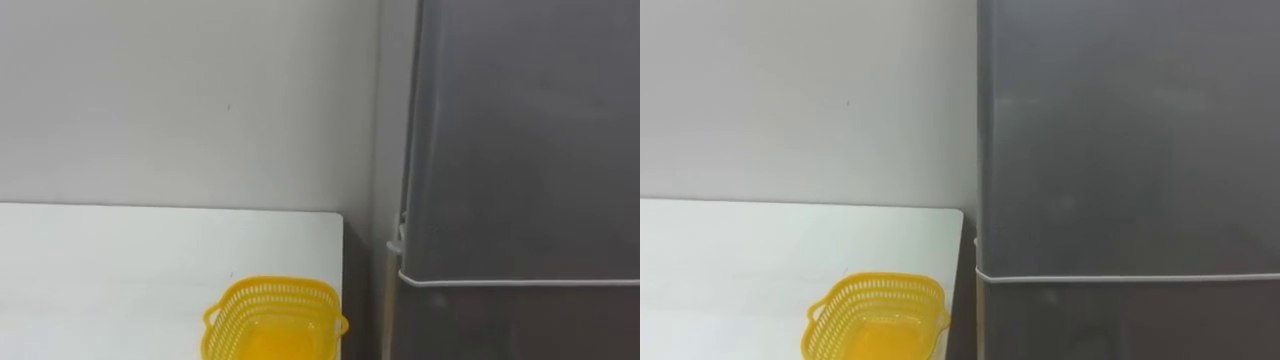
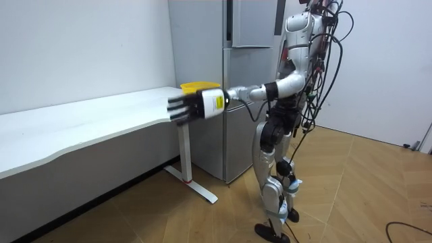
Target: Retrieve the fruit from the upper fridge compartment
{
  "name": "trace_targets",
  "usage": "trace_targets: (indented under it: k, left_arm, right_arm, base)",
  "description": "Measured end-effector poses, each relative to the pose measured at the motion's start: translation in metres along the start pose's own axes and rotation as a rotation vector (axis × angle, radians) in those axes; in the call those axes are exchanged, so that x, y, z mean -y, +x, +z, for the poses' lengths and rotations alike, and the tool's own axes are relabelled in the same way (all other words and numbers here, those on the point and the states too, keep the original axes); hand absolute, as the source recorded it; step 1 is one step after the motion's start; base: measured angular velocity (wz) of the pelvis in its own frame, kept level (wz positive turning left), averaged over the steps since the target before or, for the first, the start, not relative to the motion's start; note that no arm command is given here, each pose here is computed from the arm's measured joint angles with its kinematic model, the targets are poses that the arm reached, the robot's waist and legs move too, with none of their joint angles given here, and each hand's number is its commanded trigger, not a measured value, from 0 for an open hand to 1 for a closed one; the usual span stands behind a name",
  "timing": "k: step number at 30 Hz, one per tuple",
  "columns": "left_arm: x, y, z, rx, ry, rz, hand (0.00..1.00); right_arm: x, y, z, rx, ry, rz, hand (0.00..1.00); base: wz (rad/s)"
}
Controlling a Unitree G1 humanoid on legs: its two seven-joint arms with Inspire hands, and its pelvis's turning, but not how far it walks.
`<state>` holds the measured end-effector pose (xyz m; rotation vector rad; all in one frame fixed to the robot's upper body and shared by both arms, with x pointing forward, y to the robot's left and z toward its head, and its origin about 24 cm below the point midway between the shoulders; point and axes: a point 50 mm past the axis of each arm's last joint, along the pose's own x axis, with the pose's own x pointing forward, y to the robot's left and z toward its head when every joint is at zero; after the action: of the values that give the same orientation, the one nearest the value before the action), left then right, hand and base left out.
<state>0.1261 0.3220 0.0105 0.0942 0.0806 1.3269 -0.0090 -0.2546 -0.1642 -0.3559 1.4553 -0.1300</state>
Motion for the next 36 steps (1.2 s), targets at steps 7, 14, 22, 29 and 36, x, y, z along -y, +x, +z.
trace_targets:
  k: [7, 14, 22, 29, 36]
  left_arm:
    - [0.009, -0.005, 0.052, 0.176, -0.200, -0.047, 0.00]
    - [0.024, -0.023, 0.104, 0.365, -0.338, -0.294, 0.00]
    - [0.051, -0.050, 0.131, 0.434, -0.455, -0.587, 0.00]
    - [0.074, -0.066, 0.152, 0.446, -0.589, -0.879, 0.00]
    - [0.087, -0.077, 0.158, 0.374, -0.689, -1.088, 0.00]
  right_arm:
    - [-0.005, -0.001, -0.007, -0.019, -0.038, 0.048, 0.00]
    - [-0.009, -0.002, -0.009, -0.025, -0.038, 0.103, 0.00]
    - [-0.010, 0.001, 0.003, -0.007, -0.077, 0.137, 0.00]
    - [-0.011, 0.003, 0.012, -0.007, -0.111, 0.161, 0.00]
    - [-0.012, 0.002, 0.008, -0.024, -0.113, 0.162, 0.00]
  base:
    - [0.01]
    - [0.02]
    - [0.00]
    - [-0.02]
    - [-0.11]
